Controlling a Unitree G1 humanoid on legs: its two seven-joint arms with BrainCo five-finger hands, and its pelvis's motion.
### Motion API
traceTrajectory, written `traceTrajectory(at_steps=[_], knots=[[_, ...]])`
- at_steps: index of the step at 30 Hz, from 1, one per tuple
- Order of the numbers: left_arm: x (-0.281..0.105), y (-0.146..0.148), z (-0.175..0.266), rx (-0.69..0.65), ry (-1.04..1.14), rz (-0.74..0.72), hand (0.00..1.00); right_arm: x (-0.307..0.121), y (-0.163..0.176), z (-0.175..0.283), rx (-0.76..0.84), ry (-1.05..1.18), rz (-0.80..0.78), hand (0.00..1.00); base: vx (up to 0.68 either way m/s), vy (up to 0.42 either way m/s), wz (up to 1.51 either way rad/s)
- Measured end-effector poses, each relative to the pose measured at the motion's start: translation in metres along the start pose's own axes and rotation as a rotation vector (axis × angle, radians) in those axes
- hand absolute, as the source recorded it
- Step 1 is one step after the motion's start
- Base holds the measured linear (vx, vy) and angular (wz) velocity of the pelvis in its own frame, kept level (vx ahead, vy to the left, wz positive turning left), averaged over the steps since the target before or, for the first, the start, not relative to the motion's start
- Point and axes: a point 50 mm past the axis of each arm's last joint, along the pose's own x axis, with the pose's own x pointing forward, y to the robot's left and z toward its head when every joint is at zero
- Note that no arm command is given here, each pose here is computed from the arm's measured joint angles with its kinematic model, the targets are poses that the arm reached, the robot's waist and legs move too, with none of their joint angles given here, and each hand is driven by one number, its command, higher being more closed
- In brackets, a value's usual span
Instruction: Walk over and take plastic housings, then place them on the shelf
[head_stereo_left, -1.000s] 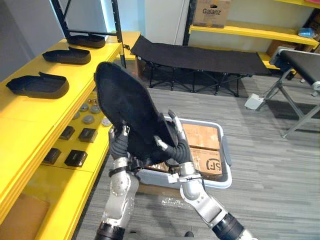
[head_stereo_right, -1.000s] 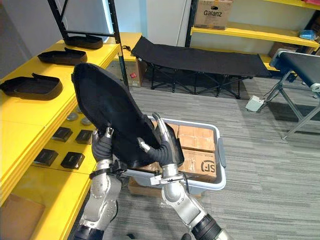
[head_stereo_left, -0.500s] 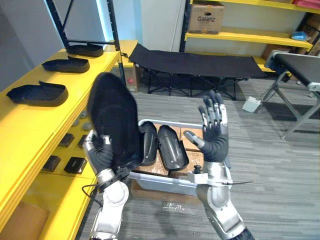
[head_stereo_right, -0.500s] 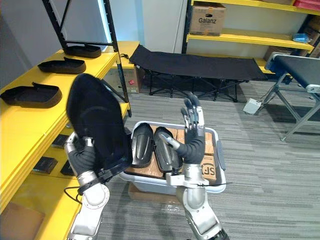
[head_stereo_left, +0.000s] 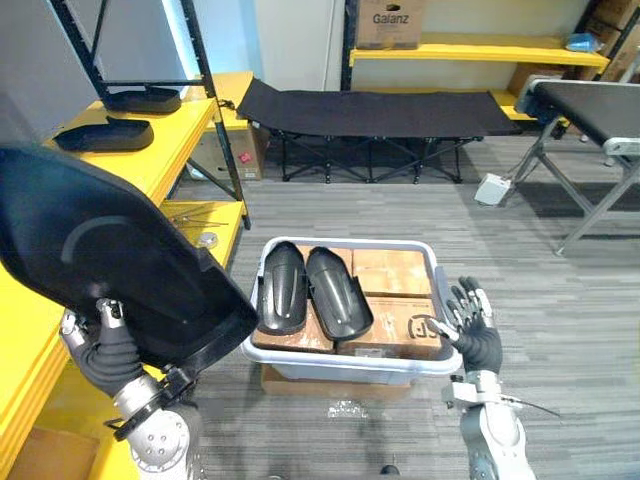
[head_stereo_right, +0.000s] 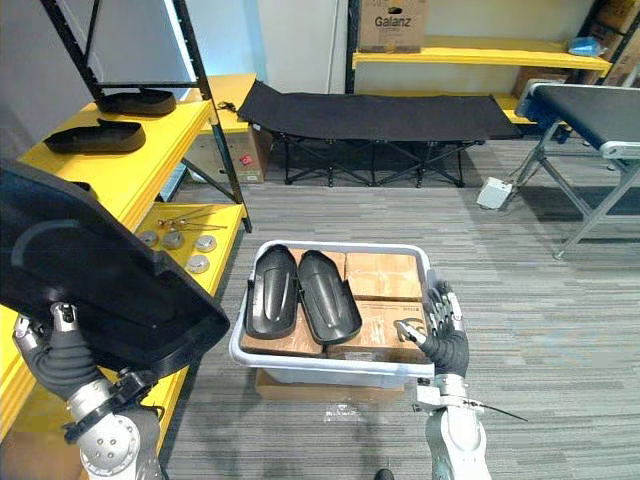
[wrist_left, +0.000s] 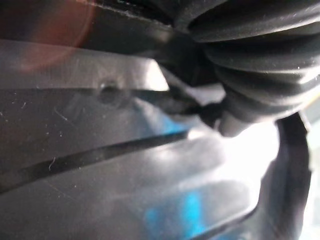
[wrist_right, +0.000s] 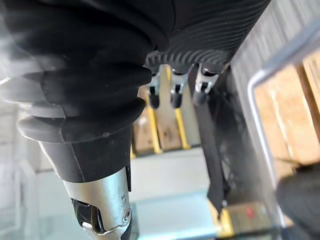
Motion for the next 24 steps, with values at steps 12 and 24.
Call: traceTrajectory(at_steps=[12,24], knots=[[0.002,0.046,0.02,0.165,-0.081,0.139,1.0,0.032,0.071,-0.009,0.064,0.019,0.277,0.0,0.03,0.044,0.57],[0.006,0.046,0.025,0.13,-0.086,0.058,1.0,0.048,0.049,0.002,-0.004,-0.025,0.163,0.0,0.06,-0.019,0.98]])
